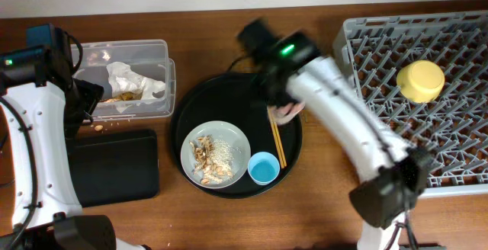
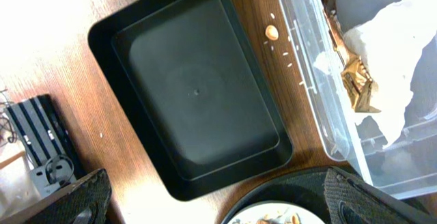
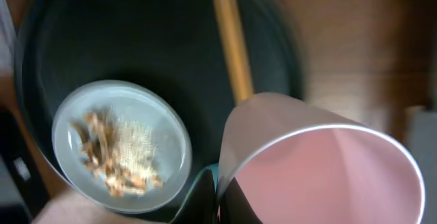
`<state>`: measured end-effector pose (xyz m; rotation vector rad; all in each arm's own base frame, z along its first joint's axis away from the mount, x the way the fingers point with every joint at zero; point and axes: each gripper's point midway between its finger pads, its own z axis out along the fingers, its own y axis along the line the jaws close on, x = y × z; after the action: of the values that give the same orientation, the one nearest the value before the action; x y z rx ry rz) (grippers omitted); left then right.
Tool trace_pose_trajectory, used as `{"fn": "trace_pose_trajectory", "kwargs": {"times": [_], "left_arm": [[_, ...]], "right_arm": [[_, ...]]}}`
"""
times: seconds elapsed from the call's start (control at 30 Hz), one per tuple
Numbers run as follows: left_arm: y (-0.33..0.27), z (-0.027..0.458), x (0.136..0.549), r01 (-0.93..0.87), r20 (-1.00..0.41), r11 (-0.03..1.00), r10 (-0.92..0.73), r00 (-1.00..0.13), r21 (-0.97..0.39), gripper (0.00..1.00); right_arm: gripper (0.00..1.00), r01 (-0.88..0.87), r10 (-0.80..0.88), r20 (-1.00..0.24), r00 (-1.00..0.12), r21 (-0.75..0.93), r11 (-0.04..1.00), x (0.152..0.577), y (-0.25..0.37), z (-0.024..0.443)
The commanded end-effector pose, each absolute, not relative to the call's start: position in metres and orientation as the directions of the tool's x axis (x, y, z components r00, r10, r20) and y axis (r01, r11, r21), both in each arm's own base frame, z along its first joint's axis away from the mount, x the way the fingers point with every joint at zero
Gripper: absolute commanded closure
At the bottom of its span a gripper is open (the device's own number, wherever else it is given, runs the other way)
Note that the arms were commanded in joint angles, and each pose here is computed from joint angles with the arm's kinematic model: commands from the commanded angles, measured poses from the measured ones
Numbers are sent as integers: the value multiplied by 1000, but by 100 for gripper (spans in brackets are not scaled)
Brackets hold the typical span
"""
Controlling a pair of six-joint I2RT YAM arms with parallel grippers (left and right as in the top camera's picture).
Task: Sort waste into correct bins and load items into the dishwasher rack
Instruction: 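Carry the pink cup to the rack and place it below the bowl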
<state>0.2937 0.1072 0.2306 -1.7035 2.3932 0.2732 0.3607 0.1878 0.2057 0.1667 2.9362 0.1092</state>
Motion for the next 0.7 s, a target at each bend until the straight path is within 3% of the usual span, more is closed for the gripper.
{"fn": "trace_pose_trajectory", "kwargs": {"times": [0.0, 0.17, 0.4, 0.57, 0.67], "left_arm": [[111, 238, 289, -952, -286, 304, -910, -299, 26, 1], [111, 238, 289, -952, -286, 304, -910, -299, 26, 1], [111, 238, 289, -952, -286, 304, -911, -299, 26, 1], [111, 238, 289, -952, -286, 304, -911, -299, 26, 1], [111, 238, 289, -952, -286, 304, -911, -299, 26, 1]], "right_arm": [[96, 186, 219, -339, -915, 129, 974, 375, 108, 282], [96, 261, 315, -293, -903, 211, 942, 356, 9, 306], [96, 205, 365, -215, -906, 533, 821, 346, -56, 288], [96, 52, 454, -287, -843, 798, 601, 340, -93, 277], [96, 38, 571, -253, -781, 894, 447, 344, -116, 257]]}}
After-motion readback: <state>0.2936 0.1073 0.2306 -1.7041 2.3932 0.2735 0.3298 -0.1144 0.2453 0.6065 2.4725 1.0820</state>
